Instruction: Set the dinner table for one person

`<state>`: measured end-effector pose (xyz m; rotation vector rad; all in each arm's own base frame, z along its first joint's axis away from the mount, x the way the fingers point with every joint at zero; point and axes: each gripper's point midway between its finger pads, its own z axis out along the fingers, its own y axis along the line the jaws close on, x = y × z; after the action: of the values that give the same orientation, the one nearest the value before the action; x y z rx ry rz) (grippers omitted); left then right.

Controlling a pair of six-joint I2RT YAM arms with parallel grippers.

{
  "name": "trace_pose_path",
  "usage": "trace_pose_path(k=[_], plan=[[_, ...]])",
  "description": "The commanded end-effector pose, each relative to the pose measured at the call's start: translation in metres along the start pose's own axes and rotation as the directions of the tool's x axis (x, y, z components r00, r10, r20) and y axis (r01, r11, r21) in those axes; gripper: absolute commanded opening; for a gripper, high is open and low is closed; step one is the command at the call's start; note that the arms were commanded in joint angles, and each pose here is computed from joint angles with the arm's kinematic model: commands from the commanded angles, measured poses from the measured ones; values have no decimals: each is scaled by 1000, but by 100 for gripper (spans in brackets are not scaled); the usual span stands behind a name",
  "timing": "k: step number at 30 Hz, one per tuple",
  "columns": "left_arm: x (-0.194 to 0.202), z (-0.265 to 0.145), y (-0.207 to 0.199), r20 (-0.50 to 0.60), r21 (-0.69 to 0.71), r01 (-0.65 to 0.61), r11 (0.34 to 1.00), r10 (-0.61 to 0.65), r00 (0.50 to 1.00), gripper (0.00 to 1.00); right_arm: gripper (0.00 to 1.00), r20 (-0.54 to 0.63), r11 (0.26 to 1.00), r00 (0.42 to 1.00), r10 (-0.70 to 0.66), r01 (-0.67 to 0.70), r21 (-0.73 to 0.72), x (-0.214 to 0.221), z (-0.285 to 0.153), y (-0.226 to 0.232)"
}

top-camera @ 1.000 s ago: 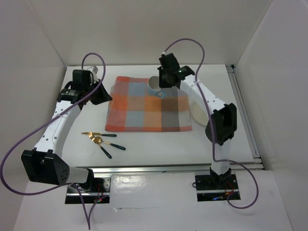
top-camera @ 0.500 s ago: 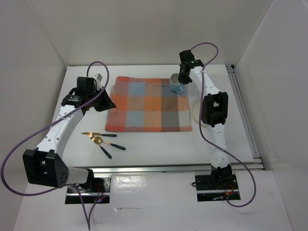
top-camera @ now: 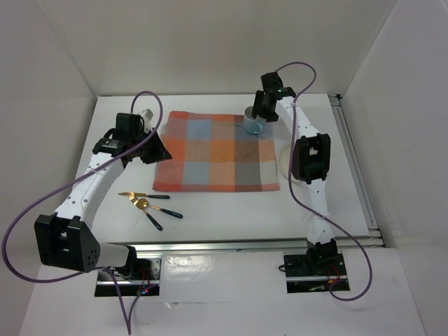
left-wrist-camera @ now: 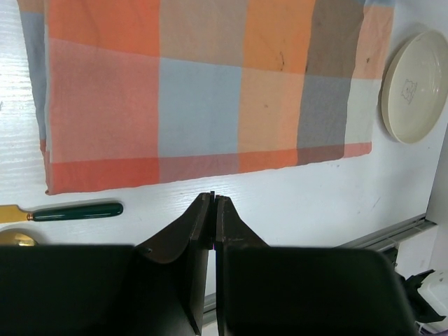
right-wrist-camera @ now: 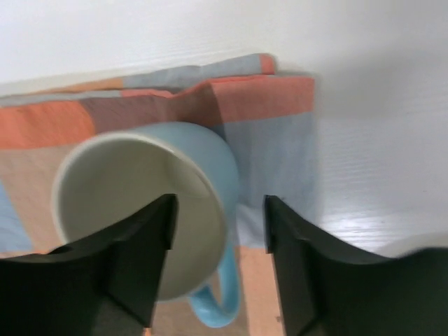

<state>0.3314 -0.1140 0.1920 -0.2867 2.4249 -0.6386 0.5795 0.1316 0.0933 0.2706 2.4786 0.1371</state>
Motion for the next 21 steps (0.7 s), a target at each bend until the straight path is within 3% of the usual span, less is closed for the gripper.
trace_pose_path(k=[1,5,7,8,10,11,12,13,14,15,16,17,21], plan=[[-7,-1,-9,21,31,4,999,-4,1000,13,68,143,996,989,27,-14,-88,-50,-34,19],[-3,0,-12,7,33,-1,999,0,1000,14,84,216,994,975,56,-34,-105,-76,-72,17],[-2,1,-12,0,25,-4,1000,4,1000,16,89,200,977,975,96,-54,-205,-83,-91,18],[-2,1,-12,-1,25,-4,1000,4,1000,16,89,257,966,957,135,-69,-250,-101,-126,18],[-6,0,-13,14,19,-7,1000,7,1000,17,89,245,966,956,161,-103,-236,-91,-135,-5],[-4,0,-12,5,14,-4,1000,4,1000,17,89,332,956,923,196,-104,-274,-109,-181,-8],[-9,-2,-12,22,8,-16,1000,16,1000,17,89,349,954,910,226,-134,-267,-107,-192,-19],[-11,-4,-12,27,0,-16,1000,16,1000,19,89,284,956,925,251,-192,-221,-74,-172,-45],[-11,-4,-12,27,0,-16,1000,16,1000,20,89,281,953,920,272,-217,-213,-63,-175,-57],[-14,-4,-11,28,-13,-24,1000,24,999,22,93,344,950,894,286,-217,-227,-64,-206,-66],[-12,-3,-13,24,-9,-30,999,31,999,22,93,328,945,890,317,-267,-191,-48,-202,-83],[-17,-5,-14,40,-15,-44,999,45,998,24,92,238,935,905,353,-337,-108,-2,-179,-115],[-19,3,-16,30,-13,-58,998,59,998,45,88,116,842,838,534,-539,18,93,-173,-174]])
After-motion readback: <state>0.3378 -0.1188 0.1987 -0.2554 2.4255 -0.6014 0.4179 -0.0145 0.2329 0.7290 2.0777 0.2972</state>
